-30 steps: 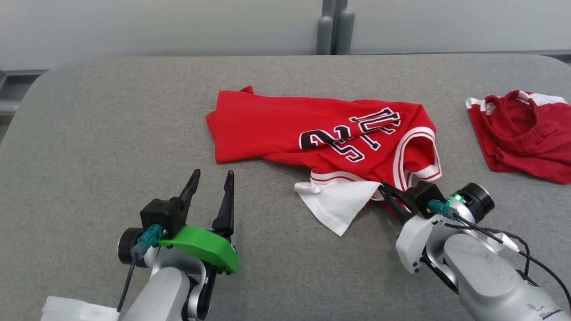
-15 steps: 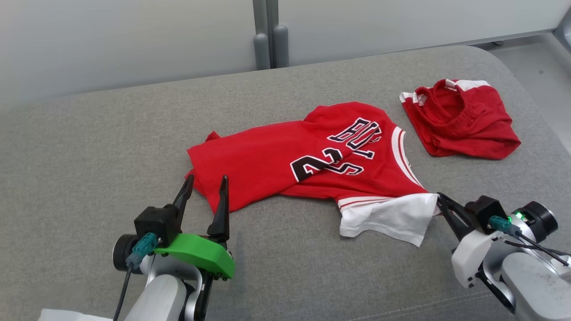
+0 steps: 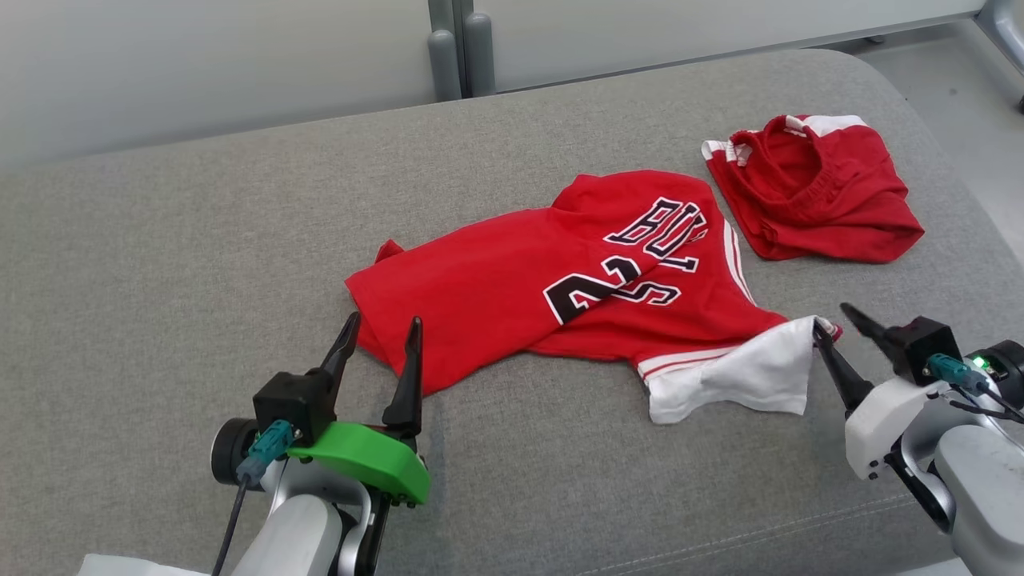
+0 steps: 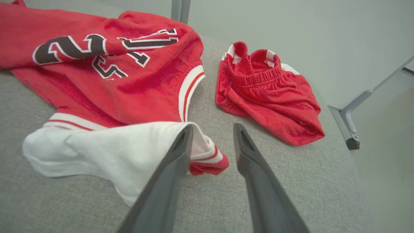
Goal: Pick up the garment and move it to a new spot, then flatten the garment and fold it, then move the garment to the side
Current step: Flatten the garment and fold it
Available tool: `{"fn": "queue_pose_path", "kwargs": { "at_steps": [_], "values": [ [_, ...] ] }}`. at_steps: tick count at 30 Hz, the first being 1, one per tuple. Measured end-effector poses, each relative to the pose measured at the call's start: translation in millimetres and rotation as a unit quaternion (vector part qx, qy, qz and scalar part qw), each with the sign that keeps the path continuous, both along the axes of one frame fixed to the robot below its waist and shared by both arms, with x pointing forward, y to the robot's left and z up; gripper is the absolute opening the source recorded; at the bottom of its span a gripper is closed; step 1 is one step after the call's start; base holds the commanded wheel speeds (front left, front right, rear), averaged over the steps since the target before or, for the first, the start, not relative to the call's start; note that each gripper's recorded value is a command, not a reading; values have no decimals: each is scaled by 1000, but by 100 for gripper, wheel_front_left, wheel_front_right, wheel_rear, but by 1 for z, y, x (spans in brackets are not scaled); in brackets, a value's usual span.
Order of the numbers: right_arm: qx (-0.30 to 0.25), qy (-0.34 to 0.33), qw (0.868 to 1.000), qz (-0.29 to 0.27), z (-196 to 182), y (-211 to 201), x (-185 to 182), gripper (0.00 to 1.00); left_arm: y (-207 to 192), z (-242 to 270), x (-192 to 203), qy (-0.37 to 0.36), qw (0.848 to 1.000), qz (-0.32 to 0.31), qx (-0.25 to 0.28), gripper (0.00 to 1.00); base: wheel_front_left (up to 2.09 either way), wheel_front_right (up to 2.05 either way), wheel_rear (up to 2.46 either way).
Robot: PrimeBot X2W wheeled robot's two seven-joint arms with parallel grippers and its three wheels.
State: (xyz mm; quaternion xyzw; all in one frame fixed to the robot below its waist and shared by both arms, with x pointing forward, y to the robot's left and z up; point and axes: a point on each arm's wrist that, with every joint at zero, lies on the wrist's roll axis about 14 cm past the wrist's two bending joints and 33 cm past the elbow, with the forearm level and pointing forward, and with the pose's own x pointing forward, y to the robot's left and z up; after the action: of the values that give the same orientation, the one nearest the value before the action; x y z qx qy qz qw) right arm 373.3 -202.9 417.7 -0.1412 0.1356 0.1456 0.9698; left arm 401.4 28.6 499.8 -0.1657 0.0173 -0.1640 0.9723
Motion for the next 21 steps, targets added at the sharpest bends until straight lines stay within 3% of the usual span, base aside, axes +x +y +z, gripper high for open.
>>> {"fn": "queue_pose_path", "kwargs": {
  "at_steps": [6,10,21],
  "values": [
    [1,-38,999,-30,21,-15,11,100,0,-4,4,6,1000,2,-2,100,0,0,0],
    [34,-44,998,-41,25,-9,9,100,-2,-6,7,8,1000,-1,-4,100,0,0,0],
    [96,22,994,-54,-13,10,-45,100,-18,-12,12,11,1000,-22,1,100,0,0,0]
  ]
}}
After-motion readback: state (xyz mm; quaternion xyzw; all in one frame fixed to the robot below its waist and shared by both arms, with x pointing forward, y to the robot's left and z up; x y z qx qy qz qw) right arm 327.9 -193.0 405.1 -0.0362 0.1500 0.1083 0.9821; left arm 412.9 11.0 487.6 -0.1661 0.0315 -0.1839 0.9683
